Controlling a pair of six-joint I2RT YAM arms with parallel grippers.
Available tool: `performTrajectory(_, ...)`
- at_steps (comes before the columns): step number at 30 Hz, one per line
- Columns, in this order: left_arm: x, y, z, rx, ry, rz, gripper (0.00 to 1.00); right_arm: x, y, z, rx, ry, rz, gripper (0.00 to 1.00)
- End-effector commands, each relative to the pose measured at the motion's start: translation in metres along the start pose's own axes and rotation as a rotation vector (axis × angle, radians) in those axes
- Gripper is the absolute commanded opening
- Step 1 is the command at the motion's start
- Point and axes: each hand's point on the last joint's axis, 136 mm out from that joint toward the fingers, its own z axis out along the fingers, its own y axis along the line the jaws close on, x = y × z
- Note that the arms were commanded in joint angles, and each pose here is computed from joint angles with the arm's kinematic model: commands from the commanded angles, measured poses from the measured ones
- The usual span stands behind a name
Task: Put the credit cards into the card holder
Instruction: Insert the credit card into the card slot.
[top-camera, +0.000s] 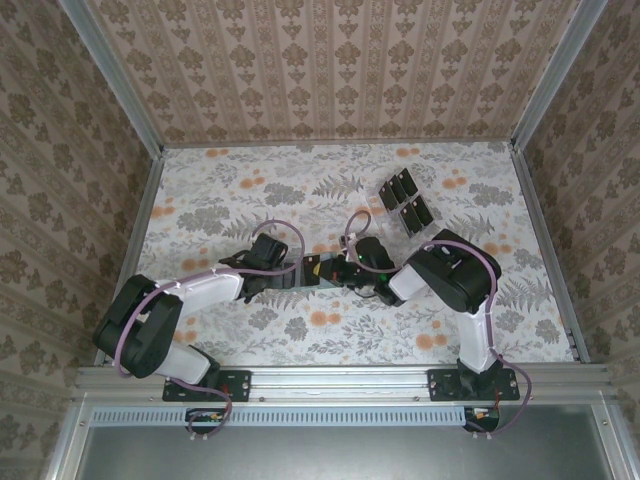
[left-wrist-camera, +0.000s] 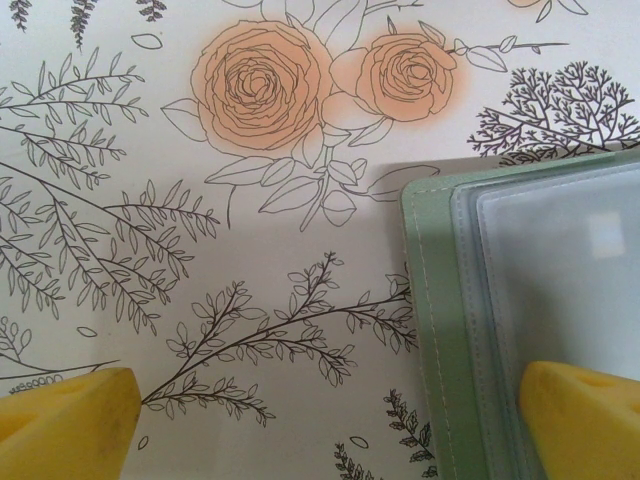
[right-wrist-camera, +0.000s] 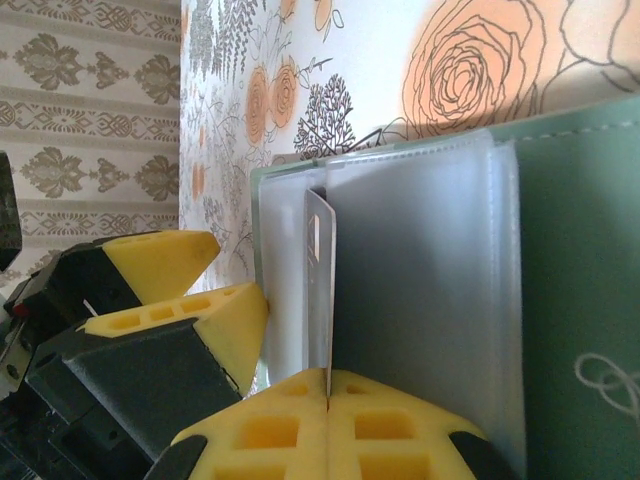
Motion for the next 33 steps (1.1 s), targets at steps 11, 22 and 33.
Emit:
performTrajectory(11, 0.023, 0.014, 0.006, -0.052, 0.072, 0.016, 1.00, 0.025, -0.039, 0.014, 0.145, 0.180, 0.081, 0.00)
performTrajectory(22, 0.013, 0.010, 0.000, -0.027, 0.059, -0.015, 1.00, 0.017, -0.017, 0.010, 0.175, 0.198, 0.021, 0.25)
performTrajectory(33, -0.006, 0.014, -0.018, 0.003, 0.020, -0.101, 1.00, -0.005, 0.003, -0.025, 0.365, 0.156, -0.135, 0.51)
